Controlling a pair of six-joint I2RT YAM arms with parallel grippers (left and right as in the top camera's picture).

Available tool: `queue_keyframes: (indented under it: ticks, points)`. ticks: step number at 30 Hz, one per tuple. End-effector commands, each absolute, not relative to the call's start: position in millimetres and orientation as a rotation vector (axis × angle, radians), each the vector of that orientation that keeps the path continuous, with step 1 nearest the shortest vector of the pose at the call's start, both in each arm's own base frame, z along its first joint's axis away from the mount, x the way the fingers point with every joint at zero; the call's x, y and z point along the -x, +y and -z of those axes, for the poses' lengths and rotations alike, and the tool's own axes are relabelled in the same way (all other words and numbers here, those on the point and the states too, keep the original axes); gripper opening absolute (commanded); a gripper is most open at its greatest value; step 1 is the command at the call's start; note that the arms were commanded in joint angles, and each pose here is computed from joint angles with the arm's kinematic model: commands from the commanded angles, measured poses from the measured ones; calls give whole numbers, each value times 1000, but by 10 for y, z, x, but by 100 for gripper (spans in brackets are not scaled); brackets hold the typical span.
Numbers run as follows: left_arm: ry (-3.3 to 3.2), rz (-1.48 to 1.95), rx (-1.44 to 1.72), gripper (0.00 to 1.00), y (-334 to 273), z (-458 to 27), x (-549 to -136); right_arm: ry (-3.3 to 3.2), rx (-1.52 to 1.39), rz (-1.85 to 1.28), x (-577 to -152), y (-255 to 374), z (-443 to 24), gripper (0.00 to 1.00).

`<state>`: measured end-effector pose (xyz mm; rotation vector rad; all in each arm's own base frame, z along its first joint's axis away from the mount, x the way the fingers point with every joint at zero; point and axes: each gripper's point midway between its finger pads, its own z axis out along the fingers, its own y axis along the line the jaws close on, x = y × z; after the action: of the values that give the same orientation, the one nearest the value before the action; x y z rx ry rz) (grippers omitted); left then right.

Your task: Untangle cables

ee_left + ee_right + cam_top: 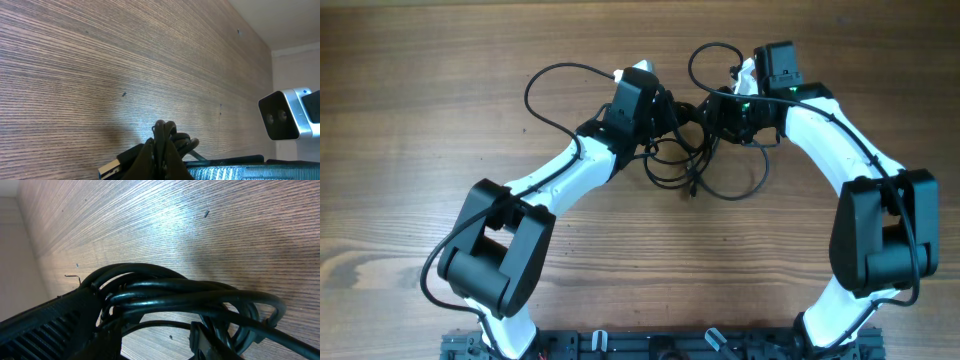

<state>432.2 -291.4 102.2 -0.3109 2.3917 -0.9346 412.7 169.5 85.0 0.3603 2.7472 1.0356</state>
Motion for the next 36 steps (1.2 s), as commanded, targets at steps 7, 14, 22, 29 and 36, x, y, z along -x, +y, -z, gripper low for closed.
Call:
queue_keyframes:
  ticks: [7,14,22,29,36]
  points:
    - [2365,977,307,4,-2923,-1181,-4310,2763,-340,-1030,-4109,1693,-797,46]
    - [2365,977,306,4,-2923,-1181,-4310,2763,-335,-1029,-4109,1692,-796,46]
    - [2365,977,307,4,-2923,-1181,-4311,2762,-334,-1029,-4110,1692,-797,46]
    - [2365,977,306,4,-2923,-1181,-4310,2763,-335,-1029,-4109,1692,-797,46]
    - [2367,984,303,4,-2931,-1183,-4304,2766,-336,-1029,-4103,1692,-794,46]
